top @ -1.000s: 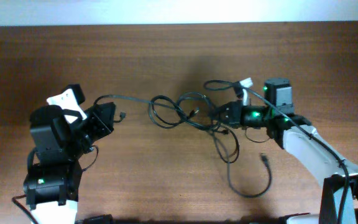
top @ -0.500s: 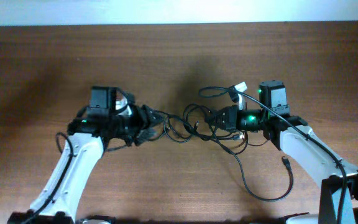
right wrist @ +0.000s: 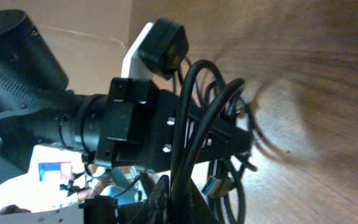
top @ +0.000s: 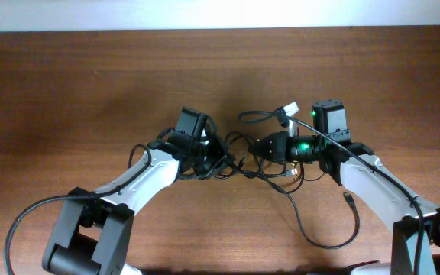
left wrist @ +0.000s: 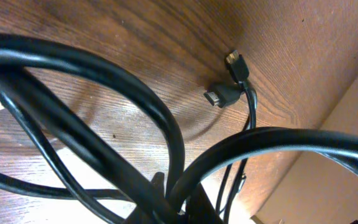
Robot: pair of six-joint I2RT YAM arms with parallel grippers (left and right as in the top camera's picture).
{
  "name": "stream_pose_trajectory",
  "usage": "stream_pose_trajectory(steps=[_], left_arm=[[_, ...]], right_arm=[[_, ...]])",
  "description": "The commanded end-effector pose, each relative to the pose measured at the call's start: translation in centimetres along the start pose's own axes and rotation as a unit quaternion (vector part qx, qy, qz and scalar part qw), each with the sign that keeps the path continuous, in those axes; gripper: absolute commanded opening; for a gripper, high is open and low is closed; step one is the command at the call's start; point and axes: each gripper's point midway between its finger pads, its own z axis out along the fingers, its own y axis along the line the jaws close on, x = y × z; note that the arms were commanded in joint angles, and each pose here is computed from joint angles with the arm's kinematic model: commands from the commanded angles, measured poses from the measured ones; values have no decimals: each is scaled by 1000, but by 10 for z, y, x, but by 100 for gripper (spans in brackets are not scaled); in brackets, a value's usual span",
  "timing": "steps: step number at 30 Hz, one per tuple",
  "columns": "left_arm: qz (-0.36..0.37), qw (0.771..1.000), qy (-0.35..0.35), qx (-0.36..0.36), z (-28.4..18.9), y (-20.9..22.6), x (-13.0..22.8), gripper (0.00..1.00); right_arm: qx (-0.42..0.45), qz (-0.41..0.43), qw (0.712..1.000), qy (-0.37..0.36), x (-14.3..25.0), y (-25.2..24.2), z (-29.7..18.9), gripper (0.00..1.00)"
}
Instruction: Untangle cables
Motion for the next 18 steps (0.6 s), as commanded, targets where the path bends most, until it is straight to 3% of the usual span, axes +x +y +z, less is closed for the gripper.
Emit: stream_pose_trajectory(steps=[1,2,6,9,10,11,13,15,16,18], left_arm=[[1,1000,-1,8,-5,4,-12,0],[-14,1000,5,23,-12,5,-20,0],[-149,988,-7,48,-35,19,-52,0],[-277,960,-25,42,-37,26,-62,0],[-316,947,-22,43,-37,25,-61,0],[-392,918,9,53,-37,19,-53,0],[-452,886,84,68,-40,3,-34,0],[-455,873,158,82,-47,-13,-14,0],[-449,867,195,89,-52,-20,-5,0],[-448,866,203,91,-53,-22,-3,0]], right_arm=[[135,17,989,-51,-12,-47,-7,37],[156,19,987,-46,-7,-55,-9,47],[165,42,985,-16,9,-39,-22,56],[100,10,995,-11,23,30,-44,60],[74,-13,997,0,34,53,-43,73],[92,-35,995,12,45,56,-35,81],[182,-70,980,22,57,35,-11,80],[261,-58,963,16,60,4,10,80],[256,-72,964,18,52,-6,36,70],[244,-79,967,2,36,-16,52,52]])
